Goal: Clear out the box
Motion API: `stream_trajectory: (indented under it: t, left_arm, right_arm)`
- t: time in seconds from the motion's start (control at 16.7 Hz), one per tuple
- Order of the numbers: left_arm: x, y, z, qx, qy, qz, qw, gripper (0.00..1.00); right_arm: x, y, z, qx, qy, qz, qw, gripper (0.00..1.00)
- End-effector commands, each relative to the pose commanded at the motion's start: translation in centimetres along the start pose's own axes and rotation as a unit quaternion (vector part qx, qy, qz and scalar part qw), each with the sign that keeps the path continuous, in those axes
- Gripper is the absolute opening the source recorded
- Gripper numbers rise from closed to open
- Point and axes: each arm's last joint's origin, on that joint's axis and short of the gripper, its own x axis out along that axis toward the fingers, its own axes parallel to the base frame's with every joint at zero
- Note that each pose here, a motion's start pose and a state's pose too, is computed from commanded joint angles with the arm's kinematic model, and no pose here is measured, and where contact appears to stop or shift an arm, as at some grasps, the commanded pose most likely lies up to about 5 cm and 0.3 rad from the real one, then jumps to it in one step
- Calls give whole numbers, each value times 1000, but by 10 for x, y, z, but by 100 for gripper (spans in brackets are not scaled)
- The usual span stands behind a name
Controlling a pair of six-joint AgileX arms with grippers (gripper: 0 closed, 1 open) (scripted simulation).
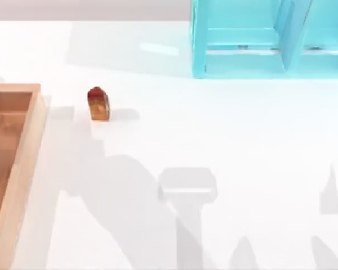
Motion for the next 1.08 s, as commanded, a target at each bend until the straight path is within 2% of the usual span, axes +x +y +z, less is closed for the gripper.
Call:
stream_trajectory:
  t: [0.24, 0.48, 0.6, 0.9, 1.08]
  left_arm:
    - [-47, 2, 7, 1, 5, -1, 1000, 0]
    - [-102, 1, 2, 0, 7, -2, 1000, 0]
    - [-118, 0, -2, -1, 1, 0, 1000, 0]
    - [-118, 1, -1, -2, 3, 0, 1000, 0]
    - [-113, -22, 13, -3, -1, -2, 1000, 0]
  right_arm:
    - [0, 0, 0, 0, 0, 0, 1000, 100]
    - [0, 0, 0, 0, 0, 0, 1000, 100]
    - [0, 0, 0, 0, 0, 0, 1000, 100]
    - [0, 0, 0, 0, 0, 0, 1000, 100]
    - [0, 0, 0, 0, 0, 0, 1000, 100]
